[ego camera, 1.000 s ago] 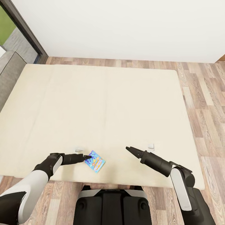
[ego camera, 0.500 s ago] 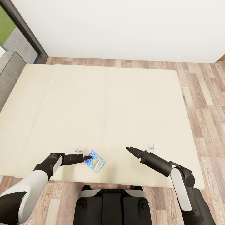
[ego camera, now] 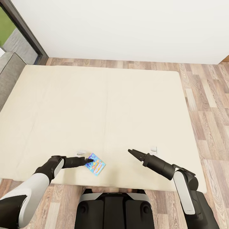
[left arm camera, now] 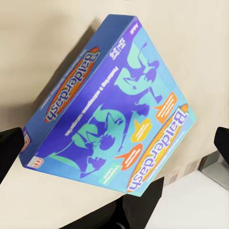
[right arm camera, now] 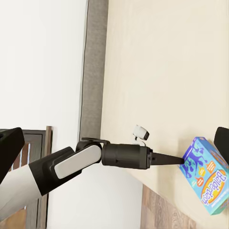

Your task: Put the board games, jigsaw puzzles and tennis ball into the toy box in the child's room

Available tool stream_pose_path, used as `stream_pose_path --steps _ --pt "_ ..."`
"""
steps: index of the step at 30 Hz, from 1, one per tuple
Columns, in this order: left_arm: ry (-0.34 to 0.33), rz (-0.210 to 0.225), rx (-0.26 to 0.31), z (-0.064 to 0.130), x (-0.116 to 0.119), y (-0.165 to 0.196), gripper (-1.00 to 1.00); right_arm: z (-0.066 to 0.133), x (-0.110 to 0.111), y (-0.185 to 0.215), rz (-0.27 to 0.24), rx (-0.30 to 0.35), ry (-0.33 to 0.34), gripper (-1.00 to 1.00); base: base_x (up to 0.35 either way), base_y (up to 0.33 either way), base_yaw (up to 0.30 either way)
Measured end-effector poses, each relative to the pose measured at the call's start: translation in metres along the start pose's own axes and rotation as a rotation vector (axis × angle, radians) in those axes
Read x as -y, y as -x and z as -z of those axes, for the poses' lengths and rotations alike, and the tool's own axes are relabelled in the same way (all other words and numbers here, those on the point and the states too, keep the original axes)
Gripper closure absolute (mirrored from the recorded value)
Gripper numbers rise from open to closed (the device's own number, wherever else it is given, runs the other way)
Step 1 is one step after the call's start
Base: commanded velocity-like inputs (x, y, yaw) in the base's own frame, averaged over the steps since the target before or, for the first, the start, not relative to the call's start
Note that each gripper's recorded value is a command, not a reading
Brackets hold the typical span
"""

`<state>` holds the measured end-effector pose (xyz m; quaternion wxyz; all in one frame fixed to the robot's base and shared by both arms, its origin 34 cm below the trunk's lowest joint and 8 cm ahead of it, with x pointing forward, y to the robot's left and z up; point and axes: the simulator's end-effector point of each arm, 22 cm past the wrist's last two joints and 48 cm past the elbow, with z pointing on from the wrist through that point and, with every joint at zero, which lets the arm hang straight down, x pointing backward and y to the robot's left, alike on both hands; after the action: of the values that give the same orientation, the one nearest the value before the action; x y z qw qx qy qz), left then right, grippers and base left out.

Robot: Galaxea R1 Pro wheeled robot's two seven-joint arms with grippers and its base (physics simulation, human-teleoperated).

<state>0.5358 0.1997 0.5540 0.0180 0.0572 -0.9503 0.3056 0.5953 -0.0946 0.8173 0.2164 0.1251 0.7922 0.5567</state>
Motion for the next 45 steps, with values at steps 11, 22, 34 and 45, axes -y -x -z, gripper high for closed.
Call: stream_pose_path --steps 11,22,34,45 --pt "0.001 -0.004 0.001 -0.001 0.0 0.0 -1.0 0.0 0.0 0.0 0.0 0.0 0.0 -1.0 0.0 -0.001 0.0" --pt "0.06 -0.011 0.007 -0.001 -0.012 0.002 -1.0 0.0 0.0 0.0 0.0 0.0 -0.001 -1.0 0.0 0.0 0.0" --pt "0.152 -0.023 0.024 0.0 -0.031 0.005 -1.0 0.0 0.0 0.0 0.0 0.0 -0.002 -1.0 0.0 0.0 0.0" --pt "0.147 -0.023 0.023 -0.004 -0.026 0.004 -1.0 0.0 0.0 0.0 0.0 0.001 -0.002 -1.0 0.0 0.0 0.0"
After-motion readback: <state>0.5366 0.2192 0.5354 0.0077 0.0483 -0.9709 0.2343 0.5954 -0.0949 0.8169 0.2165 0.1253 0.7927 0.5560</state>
